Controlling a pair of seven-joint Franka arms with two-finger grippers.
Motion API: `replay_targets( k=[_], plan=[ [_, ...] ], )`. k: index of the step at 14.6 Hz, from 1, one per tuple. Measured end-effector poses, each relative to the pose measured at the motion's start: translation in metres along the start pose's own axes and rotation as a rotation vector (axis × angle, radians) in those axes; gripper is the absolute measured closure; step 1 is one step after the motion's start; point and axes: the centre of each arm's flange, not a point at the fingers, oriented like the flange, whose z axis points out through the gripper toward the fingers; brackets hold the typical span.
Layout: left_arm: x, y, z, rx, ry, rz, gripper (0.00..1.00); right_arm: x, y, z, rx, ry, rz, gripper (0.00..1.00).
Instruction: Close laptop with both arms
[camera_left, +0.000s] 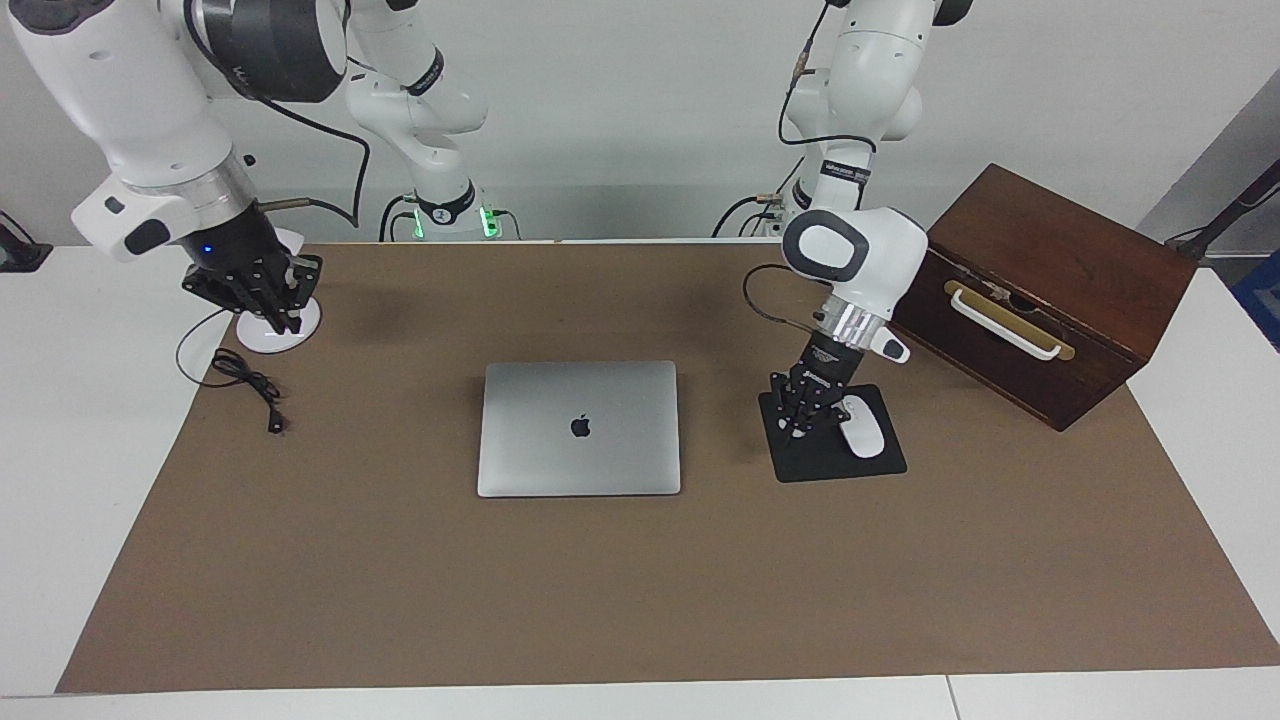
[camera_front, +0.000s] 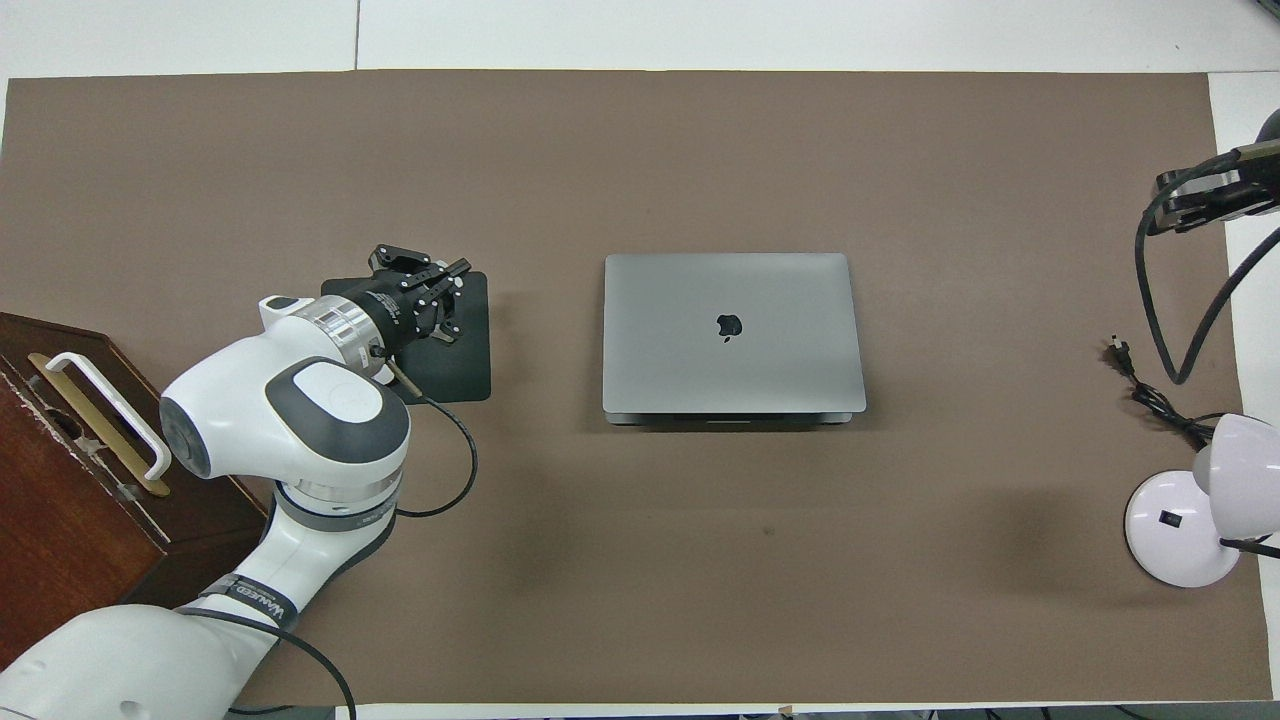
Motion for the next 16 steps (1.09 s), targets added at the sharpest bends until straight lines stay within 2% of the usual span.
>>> replay_targets(
  k=[3, 5, 6, 9, 13, 16],
  plan=[
    [0.019, 0.034, -0.011, -0.045, 0.017, 0.165, 0.99, -0.003, 0.001, -0.007, -0.003, 0.011, 0.002, 0.41],
    [0.032, 0.053, -0.018, -0.072, 0.034, 0.300, 0.99, -0.007, 0.003, -0.014, -0.004, 0.023, 0.006, 0.38],
    [0.037, 0.065, -0.023, -0.089, 0.041, 0.357, 0.99, -0.010, 0.003, -0.020, -0.006, 0.032, 0.008, 0.31],
    [0.039, 0.101, -0.038, -0.125, 0.074, 0.506, 0.99, -0.017, 0.005, -0.032, -0.008, 0.049, 0.011, 0.01],
    [0.034, 0.138, -0.046, -0.129, 0.131, 0.702, 0.99, -0.020, 0.016, -0.027, -0.009, 0.040, 0.030, 0.00],
    [0.026, 0.180, -0.061, -0.059, 0.137, 0.877, 0.99, -0.022, 0.016, -0.010, -0.009, 0.029, 0.031, 0.00]
  ],
)
